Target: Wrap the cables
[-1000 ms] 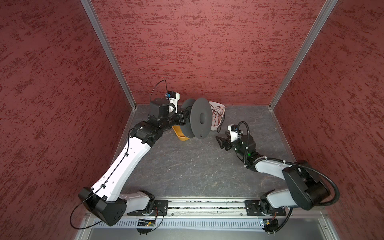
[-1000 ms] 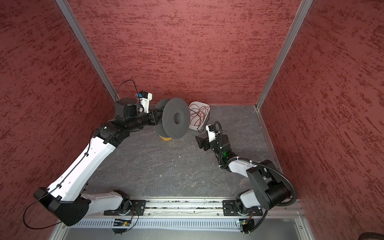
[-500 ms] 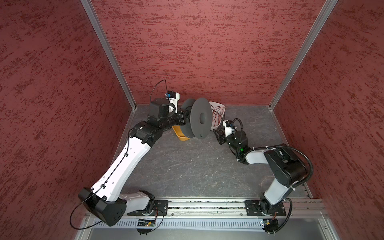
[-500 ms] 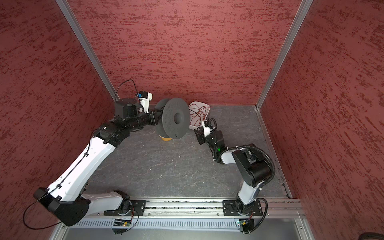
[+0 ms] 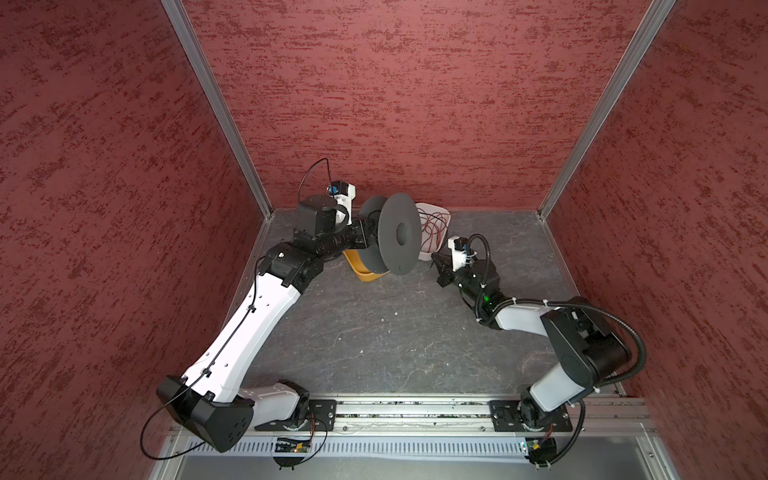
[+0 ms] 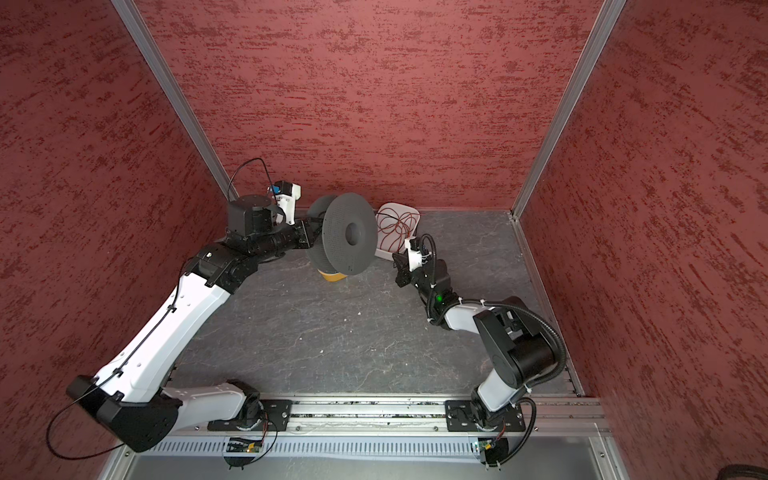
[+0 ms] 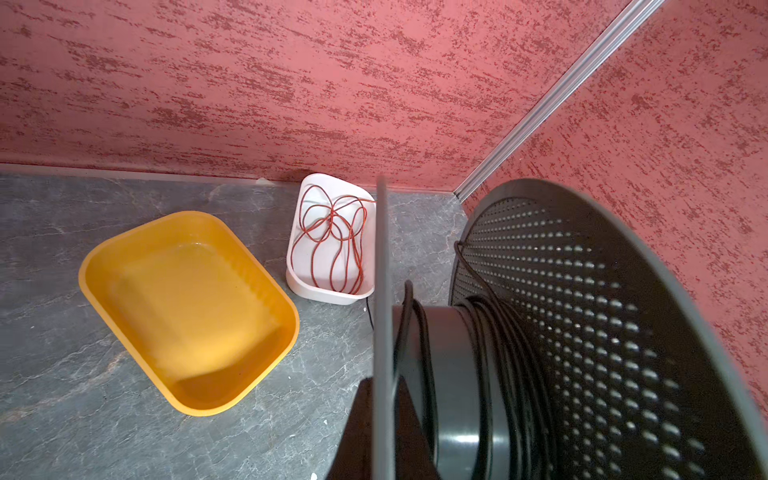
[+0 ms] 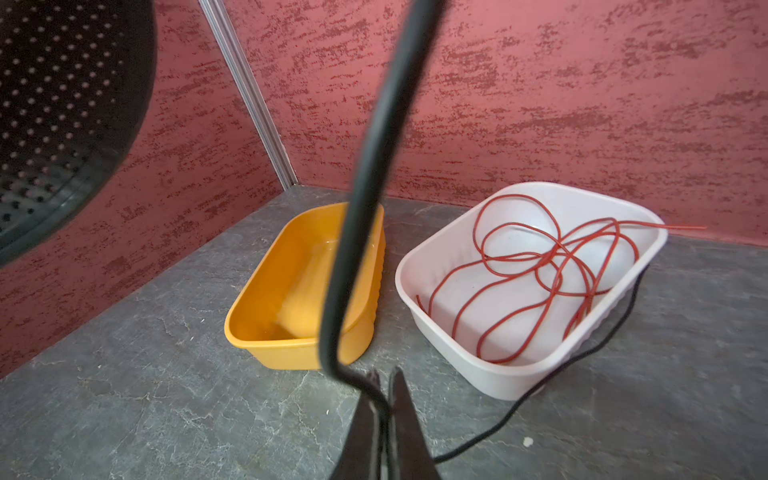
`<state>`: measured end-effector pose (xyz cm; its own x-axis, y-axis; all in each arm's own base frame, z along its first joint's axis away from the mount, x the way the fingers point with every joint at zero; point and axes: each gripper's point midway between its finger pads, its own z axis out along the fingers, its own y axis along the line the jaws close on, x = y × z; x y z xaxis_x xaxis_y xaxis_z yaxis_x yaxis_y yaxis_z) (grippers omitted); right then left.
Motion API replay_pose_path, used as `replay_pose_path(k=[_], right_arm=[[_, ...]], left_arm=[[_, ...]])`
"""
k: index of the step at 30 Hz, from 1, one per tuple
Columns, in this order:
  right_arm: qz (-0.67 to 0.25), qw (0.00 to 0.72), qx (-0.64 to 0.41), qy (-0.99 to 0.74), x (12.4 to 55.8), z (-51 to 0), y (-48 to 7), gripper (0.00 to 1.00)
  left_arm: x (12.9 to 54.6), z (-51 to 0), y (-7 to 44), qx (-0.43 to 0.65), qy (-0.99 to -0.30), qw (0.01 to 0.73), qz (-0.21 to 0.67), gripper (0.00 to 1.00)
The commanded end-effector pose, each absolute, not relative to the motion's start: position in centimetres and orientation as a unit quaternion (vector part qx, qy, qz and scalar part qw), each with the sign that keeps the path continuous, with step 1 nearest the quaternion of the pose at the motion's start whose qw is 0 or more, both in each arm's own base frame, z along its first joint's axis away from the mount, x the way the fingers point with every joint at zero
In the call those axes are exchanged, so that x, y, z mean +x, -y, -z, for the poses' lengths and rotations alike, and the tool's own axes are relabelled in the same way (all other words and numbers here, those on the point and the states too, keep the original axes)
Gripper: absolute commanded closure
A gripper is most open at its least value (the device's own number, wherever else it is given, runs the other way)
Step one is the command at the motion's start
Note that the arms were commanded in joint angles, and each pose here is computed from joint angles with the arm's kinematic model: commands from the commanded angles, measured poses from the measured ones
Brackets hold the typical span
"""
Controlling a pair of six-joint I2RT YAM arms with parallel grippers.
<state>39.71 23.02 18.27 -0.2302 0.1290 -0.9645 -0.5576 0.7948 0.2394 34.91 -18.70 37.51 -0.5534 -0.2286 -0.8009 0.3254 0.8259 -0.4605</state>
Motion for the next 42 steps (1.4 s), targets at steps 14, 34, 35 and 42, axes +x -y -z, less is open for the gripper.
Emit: replay_pose_path(k=[14, 34, 35, 42], right_arm=[[-0.131, 0.537, -0.231, -0.801, 34.4, -14.3, -25.9, 1.00], [-0.162, 0.514, -0.463, -0.704, 24.4, -17.8, -37.7, 1.00], [-0.166, 0.514, -0.466, -0.700, 24.1, -18.2, -37.9, 1.00], [-0.179, 0.558, -0.444, -0.678, 24.1, -23.6, -38.0, 1.00]], left_arm=[[39.1, -40.3, 13.8, -0.074, -0.803, 0.545, 0.231, 1.00], [43.7, -34.7, 12.9, -0.092, -0.833, 0.544, 0.031, 1.00], [43.7, -34.5, 13.1, -0.088, -0.835, 0.543, 0.024, 1.00], [43.4, -32.6, 15.0, -0.053, -0.848, 0.528, -0.013, 1.00]])
